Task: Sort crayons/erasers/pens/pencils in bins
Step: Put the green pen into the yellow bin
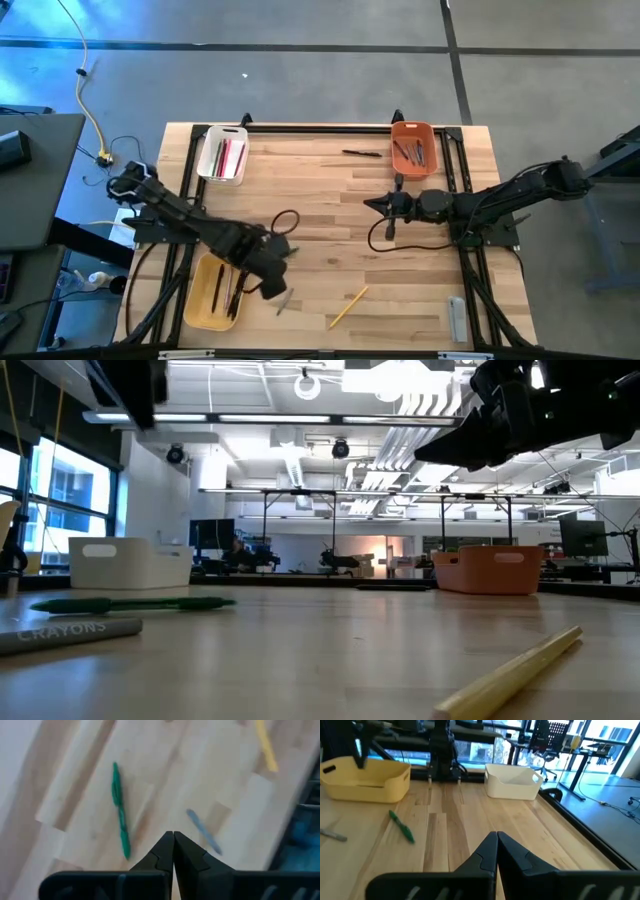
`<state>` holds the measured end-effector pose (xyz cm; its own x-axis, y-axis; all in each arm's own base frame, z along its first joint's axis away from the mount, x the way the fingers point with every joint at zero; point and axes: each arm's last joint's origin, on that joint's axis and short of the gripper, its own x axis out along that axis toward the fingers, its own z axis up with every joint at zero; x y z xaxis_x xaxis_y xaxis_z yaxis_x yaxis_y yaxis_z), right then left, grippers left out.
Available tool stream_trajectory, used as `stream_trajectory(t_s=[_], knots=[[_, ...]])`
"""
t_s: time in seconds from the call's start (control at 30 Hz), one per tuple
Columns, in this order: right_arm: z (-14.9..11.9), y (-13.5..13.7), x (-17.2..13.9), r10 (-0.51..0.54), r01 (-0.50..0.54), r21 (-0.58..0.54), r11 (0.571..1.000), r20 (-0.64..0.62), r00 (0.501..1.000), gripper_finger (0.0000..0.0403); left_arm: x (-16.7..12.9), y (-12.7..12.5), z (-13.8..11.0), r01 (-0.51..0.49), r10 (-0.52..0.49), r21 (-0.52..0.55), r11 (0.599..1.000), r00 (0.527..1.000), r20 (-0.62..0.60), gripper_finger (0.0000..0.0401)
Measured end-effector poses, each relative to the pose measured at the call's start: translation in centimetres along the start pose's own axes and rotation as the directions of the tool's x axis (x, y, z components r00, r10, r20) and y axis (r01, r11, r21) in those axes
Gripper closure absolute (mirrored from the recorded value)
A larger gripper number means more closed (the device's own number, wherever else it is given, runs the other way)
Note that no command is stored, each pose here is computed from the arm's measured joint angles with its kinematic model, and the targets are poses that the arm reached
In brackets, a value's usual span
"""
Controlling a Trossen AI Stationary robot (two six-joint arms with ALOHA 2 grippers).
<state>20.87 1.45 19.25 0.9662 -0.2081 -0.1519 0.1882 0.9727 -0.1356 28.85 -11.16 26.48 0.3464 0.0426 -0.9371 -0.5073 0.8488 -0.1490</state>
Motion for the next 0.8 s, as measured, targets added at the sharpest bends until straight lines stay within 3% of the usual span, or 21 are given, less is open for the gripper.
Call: stream_trajectory(t_s=[0.17, 0.37, 0.6, 0.8], knots=[[0.1, 0.0, 0.0, 0.004, -0.004, 0.011, 1.000, 0.005, 1.000, 0.0403, 3.9, 1.1, 1.0, -0.061, 0.062, 0.036, 0.997, 0.998, -0.025, 0.0396], [0.1, 0.0, 0.0, 0.003, -0.004, 0.020, 1.000, 0.008, 1.000, 0.0403, 6.6, 2.9, 2.6, -0.053, 0.056, 0.065, 0.997, 0.998, -0.037, 0.0340], [0.0, 0.0, -0.1, 0.004, -0.004, 0.016, 1.000, -0.004, 1.000, 0.0403, 9.1, 4.9, 2.3, -0.058, 0.058, 0.024, 0.998, 0.998, -0.024, 0.0265], [0.0, 0.0, -0.1, 0.005, -0.005, 0.013, 1.000, -0.005, 1.000, 0.0403, 10.5, 5.9, 1.7, -0.060, 0.060, 0.018, 0.998, 0.998, -0.008, 0.0248]])
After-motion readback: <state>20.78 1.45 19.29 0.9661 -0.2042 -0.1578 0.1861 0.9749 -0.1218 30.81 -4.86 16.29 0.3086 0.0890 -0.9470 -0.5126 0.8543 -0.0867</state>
